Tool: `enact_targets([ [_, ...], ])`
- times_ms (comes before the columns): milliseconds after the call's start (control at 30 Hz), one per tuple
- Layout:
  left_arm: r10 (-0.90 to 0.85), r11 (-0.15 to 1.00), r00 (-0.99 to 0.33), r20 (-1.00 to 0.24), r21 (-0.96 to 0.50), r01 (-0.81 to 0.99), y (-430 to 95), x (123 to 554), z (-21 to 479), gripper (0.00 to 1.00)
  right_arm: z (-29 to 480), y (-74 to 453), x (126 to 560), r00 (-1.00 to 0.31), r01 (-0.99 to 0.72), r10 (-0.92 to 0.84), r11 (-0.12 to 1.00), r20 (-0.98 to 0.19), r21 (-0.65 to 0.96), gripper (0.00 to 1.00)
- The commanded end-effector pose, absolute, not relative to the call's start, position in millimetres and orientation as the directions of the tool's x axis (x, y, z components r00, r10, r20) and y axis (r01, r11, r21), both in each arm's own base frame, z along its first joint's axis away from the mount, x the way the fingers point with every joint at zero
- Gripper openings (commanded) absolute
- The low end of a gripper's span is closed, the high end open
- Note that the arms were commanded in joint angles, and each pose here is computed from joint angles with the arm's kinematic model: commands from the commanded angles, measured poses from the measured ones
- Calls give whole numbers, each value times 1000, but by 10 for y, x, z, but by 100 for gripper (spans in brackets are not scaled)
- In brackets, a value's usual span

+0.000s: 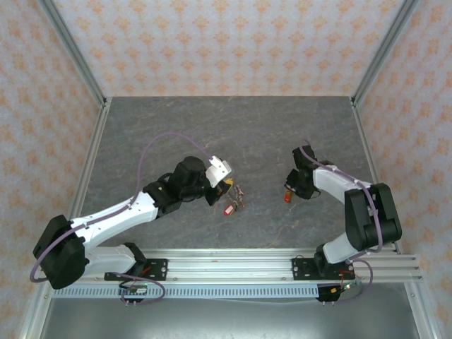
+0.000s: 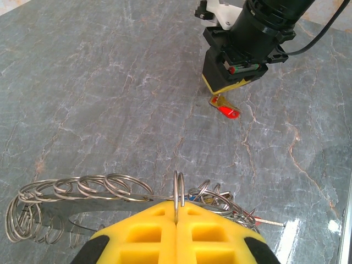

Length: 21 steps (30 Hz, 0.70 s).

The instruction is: Put the keys on the keyring

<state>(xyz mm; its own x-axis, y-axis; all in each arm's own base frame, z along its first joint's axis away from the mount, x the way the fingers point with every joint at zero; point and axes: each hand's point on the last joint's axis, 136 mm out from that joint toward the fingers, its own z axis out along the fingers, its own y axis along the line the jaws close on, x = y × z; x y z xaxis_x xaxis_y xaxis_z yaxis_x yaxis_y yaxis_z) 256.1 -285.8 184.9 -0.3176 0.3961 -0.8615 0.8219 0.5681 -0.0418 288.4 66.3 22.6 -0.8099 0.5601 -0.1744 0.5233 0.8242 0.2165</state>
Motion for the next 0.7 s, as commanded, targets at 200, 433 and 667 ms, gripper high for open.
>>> enact_targets([
  [200,329,566,-263,-907,-33,824,-2963,2639,2184,0,288,723,2938,-873,424,451,890,-185,169,15],
  [433,321,565,-256,-912,-33,825,-2982,2654,2221,0,256,813,2927,-912,362,377,925,-162,114,18],
  [667,322,565,-259,-911,-35,825,-2979,2648,2214,0,457,655,2939,-889,384,384,922,-250,48,30],
])
